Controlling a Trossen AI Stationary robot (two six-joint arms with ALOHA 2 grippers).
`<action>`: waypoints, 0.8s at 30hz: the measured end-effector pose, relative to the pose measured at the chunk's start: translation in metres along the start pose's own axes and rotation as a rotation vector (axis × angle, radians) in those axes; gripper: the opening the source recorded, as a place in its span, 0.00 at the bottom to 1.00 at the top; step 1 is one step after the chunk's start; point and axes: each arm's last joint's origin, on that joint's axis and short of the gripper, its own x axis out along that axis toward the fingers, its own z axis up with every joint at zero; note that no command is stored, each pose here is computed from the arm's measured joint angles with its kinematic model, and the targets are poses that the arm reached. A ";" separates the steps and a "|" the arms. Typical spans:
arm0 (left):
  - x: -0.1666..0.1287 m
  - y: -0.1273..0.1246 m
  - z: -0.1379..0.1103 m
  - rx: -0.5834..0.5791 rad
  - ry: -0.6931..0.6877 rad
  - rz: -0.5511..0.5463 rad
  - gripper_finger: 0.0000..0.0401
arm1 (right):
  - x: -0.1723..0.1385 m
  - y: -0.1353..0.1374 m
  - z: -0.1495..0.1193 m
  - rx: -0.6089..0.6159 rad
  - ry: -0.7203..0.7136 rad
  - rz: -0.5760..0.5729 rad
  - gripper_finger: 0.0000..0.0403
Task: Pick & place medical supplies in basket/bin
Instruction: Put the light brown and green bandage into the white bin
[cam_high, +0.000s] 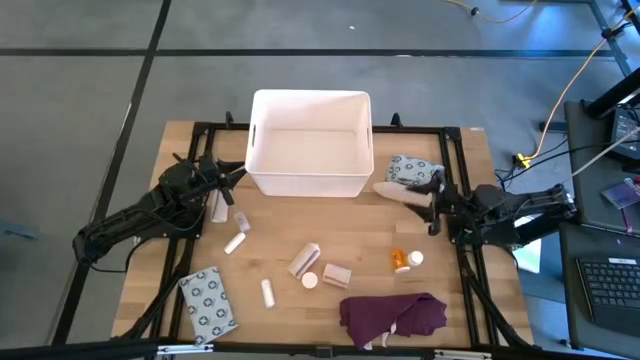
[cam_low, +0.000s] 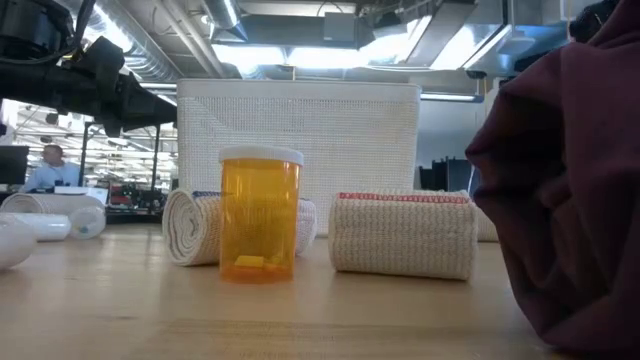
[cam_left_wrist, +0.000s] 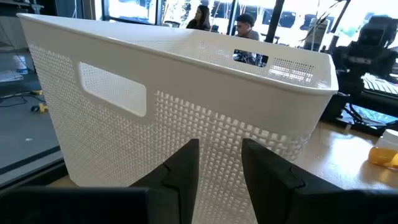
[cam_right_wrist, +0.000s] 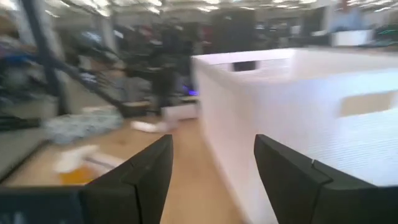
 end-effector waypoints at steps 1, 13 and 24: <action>0.000 0.000 0.000 0.000 0.000 0.000 0.29 | 0.000 -0.001 0.009 -0.007 0.012 -0.050 0.56; 0.000 0.000 0.000 0.000 0.000 0.000 0.29 | 0.048 0.020 0.107 0.191 0.448 -0.287 0.56; 0.000 0.000 0.000 0.000 0.000 0.000 0.29 | 0.082 0.032 0.120 0.029 1.132 -0.419 0.56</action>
